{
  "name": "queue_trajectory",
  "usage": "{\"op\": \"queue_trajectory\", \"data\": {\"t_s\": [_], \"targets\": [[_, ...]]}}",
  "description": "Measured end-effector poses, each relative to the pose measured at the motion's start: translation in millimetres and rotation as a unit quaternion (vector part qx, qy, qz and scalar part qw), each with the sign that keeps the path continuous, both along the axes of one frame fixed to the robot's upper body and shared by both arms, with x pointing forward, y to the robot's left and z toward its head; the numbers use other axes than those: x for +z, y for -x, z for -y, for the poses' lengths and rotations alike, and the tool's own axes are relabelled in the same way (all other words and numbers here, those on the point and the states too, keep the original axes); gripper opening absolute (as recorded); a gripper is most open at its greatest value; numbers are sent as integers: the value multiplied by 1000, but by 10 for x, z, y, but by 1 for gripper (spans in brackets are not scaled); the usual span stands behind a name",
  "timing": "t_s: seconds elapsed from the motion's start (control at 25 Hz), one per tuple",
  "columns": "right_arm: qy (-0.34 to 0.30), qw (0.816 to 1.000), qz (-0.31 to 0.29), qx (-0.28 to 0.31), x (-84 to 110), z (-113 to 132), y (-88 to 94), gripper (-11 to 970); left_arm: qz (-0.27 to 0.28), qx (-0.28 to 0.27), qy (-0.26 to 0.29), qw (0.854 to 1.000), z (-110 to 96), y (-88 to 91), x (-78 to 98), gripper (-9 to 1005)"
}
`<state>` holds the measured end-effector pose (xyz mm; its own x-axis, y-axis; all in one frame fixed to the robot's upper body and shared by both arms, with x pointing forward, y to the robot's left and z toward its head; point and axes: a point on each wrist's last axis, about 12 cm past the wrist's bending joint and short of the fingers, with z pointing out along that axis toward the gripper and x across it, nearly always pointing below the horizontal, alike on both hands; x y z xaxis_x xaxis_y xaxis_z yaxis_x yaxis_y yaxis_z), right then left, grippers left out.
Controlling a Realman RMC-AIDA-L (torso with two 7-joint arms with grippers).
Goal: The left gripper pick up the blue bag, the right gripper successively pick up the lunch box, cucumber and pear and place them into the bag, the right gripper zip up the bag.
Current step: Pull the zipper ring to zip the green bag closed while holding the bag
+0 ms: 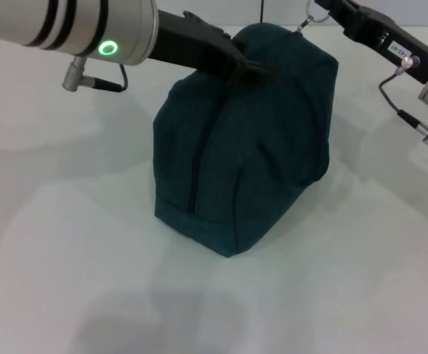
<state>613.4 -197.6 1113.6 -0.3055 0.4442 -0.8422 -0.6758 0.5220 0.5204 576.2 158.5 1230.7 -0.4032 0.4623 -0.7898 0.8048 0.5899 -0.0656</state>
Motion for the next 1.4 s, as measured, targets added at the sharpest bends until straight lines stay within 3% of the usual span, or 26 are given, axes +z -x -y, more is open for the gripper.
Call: {"op": "queue_trajectory", "data": {"t_s": [0.28, 0.72, 0.84, 1.04, 1.4], "targets": [[0, 1000, 0, 0, -2, 3, 2, 18, 0, -3, -2, 1000, 8, 4, 0, 528], [-3, 1000, -2, 1, 1, 1, 3, 18, 7, -12, -9, 1000, 7, 12, -7, 108], [-3, 1000, -3, 0, -2, 2, 2, 18, 8, -12, -8, 1000, 1, 11, -4, 58], [4, 1000, -11, -7, -39, 24, 0, 18, 16, -19, 7, 1000, -24, 38, 29, 58], [57, 994, -74, -55, -348, 199, 26, 18, 18, -34, 83, 996, -296, 127, 188, 59]]}}
